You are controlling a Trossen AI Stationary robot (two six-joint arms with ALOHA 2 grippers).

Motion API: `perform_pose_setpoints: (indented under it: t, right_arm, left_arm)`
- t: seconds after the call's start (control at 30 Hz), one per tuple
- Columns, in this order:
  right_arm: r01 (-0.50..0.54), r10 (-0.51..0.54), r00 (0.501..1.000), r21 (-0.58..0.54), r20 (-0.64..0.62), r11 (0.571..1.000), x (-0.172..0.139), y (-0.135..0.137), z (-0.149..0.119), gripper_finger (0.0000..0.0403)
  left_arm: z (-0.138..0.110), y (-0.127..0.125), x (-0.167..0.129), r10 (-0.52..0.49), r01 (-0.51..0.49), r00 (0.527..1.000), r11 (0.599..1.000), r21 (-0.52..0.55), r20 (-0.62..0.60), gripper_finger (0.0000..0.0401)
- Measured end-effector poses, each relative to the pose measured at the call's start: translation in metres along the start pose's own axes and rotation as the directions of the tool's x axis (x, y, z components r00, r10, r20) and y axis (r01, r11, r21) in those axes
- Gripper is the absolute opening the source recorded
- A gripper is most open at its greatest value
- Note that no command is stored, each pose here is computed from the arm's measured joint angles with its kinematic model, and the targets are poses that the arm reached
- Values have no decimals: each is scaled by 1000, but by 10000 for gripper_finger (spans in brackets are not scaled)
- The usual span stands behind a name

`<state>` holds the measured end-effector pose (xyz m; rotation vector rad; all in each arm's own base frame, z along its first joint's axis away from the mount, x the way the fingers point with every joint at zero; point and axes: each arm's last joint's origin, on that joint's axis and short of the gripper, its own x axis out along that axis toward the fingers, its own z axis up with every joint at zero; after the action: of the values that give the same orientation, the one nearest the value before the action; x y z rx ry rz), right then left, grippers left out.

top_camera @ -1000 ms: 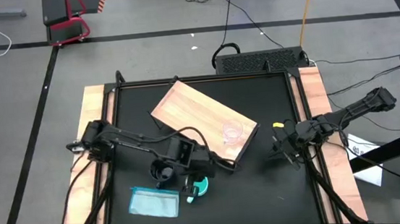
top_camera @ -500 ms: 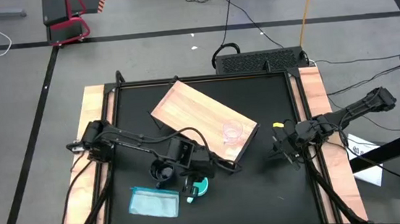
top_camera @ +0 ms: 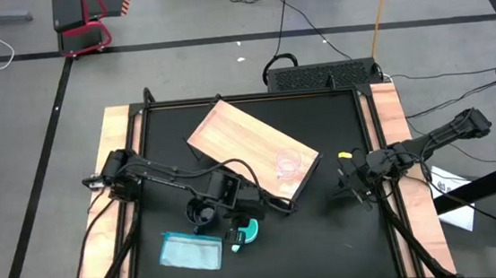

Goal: Stack small to large cups/mugs on shelf
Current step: Put the light blue mug on the shelf

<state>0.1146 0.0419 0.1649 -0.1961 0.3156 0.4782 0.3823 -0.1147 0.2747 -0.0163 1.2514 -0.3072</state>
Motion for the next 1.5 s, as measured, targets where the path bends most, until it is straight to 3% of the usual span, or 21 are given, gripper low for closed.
perform_pose_setpoints:
  t: [0.47, 0.67, 1.27, 1.5]
  right_arm:
    - [1, -1, 1000, 10, 8, 1000, 4, 2, -14, 0]
    - [2, -3, 1000, 16, 15, 1000, 5, 2, -16, 0]
    - [4, -4, 1000, 15, 23, 1000, 5, 2, -15, 0]
    - [4, -4, 1000, 15, 24, 1000, 5, 2, -15, 0]
  left_arm:
    - [-2, 0, 0, 24, -24, 1000, 1000, -8, -15, 215]
    - [-1, 0, 0, 23, -23, 1000, 1000, -6, -7, 265]
    - [0, 0, 1, 23, -23, 1000, 1000, -15, 0, 278]
    - [-7, 5, 20, 26, -26, 1000, 1000, 15, -9, 278]
